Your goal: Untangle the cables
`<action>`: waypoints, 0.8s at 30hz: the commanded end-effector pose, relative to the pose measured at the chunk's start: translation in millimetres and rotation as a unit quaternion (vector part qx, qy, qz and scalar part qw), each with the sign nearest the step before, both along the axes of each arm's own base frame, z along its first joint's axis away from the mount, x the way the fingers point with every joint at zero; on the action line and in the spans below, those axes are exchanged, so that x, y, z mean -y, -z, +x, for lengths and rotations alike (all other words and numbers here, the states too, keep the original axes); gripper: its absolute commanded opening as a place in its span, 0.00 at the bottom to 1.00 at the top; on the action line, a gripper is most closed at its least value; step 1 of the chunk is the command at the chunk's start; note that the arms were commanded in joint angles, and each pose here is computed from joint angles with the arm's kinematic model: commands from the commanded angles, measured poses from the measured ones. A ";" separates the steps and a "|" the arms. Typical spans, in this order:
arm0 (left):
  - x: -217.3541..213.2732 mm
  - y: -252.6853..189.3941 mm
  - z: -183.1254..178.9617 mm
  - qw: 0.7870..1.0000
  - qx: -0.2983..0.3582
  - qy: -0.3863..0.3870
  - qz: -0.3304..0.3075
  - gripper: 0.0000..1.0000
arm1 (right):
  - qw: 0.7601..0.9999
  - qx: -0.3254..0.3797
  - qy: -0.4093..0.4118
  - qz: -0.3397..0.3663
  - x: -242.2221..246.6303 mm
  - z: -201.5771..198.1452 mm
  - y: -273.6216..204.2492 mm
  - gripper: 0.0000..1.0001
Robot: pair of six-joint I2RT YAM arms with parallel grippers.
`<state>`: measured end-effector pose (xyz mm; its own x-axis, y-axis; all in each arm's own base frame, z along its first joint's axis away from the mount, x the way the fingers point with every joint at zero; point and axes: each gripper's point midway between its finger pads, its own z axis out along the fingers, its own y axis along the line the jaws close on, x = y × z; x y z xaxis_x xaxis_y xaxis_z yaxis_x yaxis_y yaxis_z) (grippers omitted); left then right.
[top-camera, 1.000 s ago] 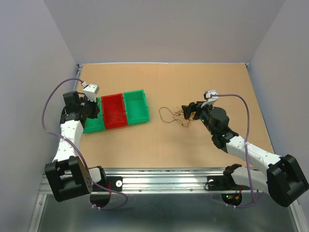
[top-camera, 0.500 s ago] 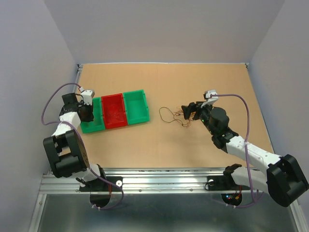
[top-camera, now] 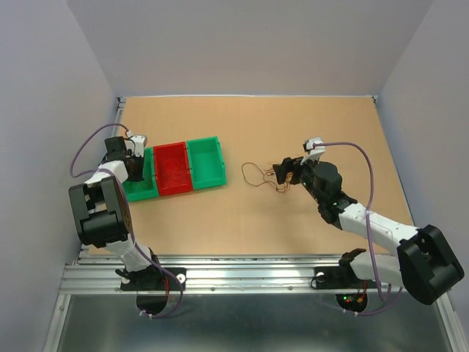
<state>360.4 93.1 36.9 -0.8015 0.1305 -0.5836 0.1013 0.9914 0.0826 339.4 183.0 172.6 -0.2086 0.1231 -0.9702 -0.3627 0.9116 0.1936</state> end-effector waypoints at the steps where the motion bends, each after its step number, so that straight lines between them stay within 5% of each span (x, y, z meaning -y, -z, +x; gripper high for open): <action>1: -4.2 -15.5 19.4 0.999 0.031 -0.011 0.029 0.10 | 0.999 0.029 -0.006 0.022 -5.7 5.8 -23.5 0.90; 12: -5.8 -93.3 10.4 0.990 0.122 -0.024 0.065 0.44 | 0.999 0.026 -0.006 0.020 -6.1 7.1 -22.4 0.90; 24: 0.4 -97.0 4.8 0.991 0.112 -0.018 0.064 0.49 | 0.999 0.024 -0.007 0.020 -5.9 5.8 -20.7 0.90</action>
